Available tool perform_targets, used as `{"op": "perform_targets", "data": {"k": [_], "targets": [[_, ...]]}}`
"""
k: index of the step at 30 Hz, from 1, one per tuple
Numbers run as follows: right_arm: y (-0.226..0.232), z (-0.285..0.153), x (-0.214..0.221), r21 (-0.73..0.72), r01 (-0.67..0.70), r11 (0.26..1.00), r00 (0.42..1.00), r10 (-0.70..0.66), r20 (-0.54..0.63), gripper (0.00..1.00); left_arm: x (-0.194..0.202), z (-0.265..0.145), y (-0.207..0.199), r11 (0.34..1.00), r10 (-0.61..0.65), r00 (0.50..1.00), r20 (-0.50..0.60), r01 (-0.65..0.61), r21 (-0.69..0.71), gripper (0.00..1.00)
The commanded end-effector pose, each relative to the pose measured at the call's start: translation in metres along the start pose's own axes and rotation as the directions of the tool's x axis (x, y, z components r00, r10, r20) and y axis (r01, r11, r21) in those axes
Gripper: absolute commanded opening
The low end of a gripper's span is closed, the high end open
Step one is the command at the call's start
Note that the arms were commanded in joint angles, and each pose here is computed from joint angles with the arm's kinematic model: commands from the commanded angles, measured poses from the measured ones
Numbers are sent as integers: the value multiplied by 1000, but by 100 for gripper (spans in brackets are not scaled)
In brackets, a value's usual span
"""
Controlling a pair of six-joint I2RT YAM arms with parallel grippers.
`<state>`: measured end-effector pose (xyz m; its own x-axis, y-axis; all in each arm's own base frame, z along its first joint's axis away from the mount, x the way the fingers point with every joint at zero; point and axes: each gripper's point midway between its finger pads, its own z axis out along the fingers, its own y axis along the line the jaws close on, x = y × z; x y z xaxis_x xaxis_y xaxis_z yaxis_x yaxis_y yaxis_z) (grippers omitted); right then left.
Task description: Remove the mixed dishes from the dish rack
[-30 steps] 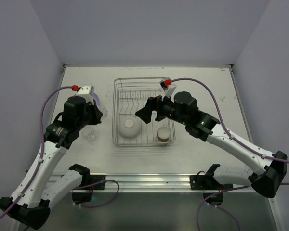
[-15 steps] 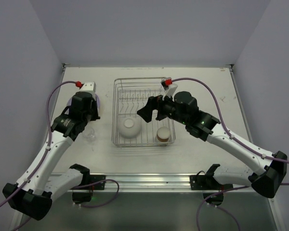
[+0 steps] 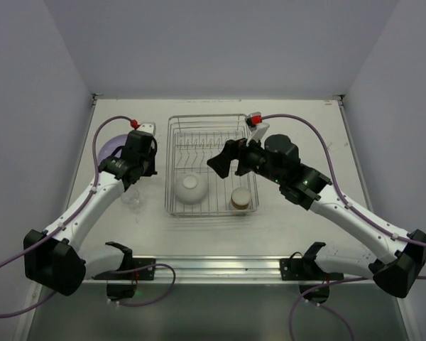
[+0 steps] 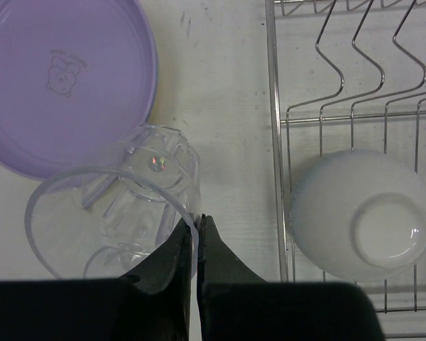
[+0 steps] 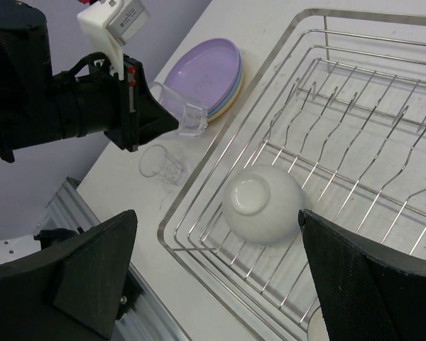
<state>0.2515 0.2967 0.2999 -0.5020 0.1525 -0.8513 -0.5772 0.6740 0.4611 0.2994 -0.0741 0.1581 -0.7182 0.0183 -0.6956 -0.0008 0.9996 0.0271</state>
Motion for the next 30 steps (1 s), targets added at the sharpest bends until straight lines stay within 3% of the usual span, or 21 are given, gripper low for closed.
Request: {"op": "perform_targets", "data": {"k": [1,21,28,30], "targets": [[-3,-8,-6,0,20,1000,999,-20,28,98,-18,6,-2,1000,10,998,64,-9,-8,0],[-13,-22,-8,12,24,1000,998,-24,54,98,36,50,-8,996,90,982,-167,-93,-11,0],[-16,-26,-10,20,23,1000,997,-25,67,98,44,54,-11,995,100,974,-205,-101,7,5],[-18,-27,-10,22,24,999,997,-25,68,98,45,54,-11,995,102,972,-212,-103,6,11]]}}
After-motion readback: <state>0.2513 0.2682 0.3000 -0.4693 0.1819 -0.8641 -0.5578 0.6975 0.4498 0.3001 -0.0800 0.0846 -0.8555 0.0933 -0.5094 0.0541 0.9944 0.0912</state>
